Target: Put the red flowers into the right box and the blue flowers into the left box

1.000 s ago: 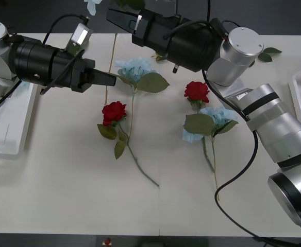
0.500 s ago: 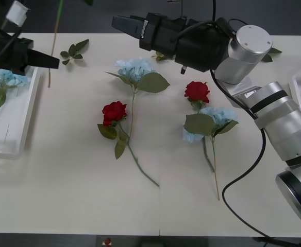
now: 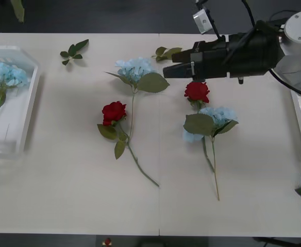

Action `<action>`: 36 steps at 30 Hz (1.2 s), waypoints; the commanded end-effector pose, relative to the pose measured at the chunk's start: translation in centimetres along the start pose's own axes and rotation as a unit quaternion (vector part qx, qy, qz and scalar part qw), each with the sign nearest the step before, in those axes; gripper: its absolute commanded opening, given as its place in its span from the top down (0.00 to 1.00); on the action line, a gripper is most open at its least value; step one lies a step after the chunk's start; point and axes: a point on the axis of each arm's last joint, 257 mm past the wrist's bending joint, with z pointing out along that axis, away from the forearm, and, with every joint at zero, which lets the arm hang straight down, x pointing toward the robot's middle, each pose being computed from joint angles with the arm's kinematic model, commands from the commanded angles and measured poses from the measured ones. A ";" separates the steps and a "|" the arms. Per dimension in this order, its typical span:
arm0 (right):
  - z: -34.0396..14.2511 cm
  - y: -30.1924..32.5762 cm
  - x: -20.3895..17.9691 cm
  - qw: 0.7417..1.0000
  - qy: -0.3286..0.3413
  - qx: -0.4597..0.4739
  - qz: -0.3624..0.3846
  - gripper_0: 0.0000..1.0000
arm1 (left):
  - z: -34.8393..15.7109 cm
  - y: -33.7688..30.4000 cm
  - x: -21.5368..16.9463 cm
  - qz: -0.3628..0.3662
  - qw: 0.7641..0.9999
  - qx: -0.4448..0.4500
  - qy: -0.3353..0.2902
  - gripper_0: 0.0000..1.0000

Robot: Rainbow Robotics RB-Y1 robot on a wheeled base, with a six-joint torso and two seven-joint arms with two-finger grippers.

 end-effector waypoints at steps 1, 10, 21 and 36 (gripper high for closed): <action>-2.1 0.9 -0.9 0.998 0.062 0.014 0.013 0.02 | -4.7 5.1 0.0 -0.005 0.994 -0.108 0.018 1.00; -5.3 2.5 4.4 0.962 0.221 0.102 0.120 0.03 | -6.5 10.4 3.6 -0.048 0.971 -0.221 0.080 1.00; -9.9 3.5 13.1 0.889 0.383 0.230 0.099 0.03 | -4.3 10.7 9.2 -0.131 0.948 -0.246 0.155 1.00; -10.8 0.5 22.3 0.825 0.369 0.388 0.179 0.03 | -0.2 11.6 16.8 -0.183 0.932 -0.265 0.167 1.00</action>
